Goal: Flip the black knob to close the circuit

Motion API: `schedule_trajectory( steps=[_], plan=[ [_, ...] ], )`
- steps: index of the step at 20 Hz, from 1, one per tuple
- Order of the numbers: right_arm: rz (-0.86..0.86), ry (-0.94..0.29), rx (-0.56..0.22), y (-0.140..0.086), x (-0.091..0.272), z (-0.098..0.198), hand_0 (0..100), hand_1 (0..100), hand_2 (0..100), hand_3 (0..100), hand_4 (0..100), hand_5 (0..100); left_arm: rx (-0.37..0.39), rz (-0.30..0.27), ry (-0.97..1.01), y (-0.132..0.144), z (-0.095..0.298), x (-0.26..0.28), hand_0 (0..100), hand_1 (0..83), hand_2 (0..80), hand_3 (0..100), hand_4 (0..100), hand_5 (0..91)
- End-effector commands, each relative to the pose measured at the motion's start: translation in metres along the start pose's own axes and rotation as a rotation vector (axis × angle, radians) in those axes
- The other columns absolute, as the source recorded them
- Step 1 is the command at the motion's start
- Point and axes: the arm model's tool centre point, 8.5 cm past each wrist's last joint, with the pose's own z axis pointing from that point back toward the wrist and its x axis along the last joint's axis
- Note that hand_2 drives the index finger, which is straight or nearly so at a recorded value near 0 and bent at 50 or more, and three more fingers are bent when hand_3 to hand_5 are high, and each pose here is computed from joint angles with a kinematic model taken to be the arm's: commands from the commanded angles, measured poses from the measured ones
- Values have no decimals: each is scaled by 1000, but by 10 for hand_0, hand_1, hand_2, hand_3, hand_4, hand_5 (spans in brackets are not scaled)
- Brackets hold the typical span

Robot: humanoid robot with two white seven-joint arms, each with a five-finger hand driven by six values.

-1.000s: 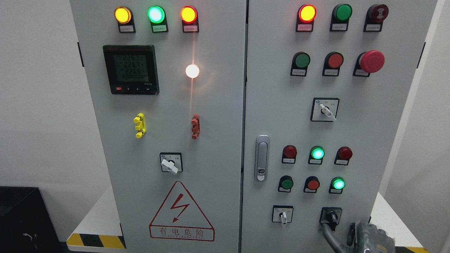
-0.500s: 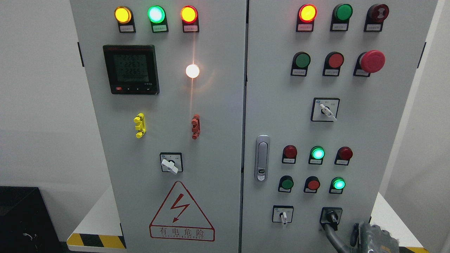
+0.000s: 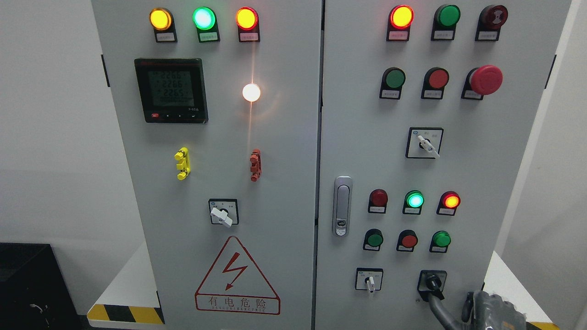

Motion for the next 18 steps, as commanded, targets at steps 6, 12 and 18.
schedule_trajectory(
  steps=[6,12,18],
  plan=[
    [-20,5,-22,-4,-3,-1,0,27,848,1000,984,1000,-4,4,-6,-2,0,-5,120,556,0,0,0,0],
    [-21,4,-23,-5,-3,-1,0,26,847,1000,983,1000,-4,4,-6,-2,0,-5,120,556,0,0,0,0],
    [-28,-3,-24,-6,-3,0,0,27,846,1000,982,1000,-4,4,-6,-2,0,-5,120,556,0,0,0,0]
  ],
)
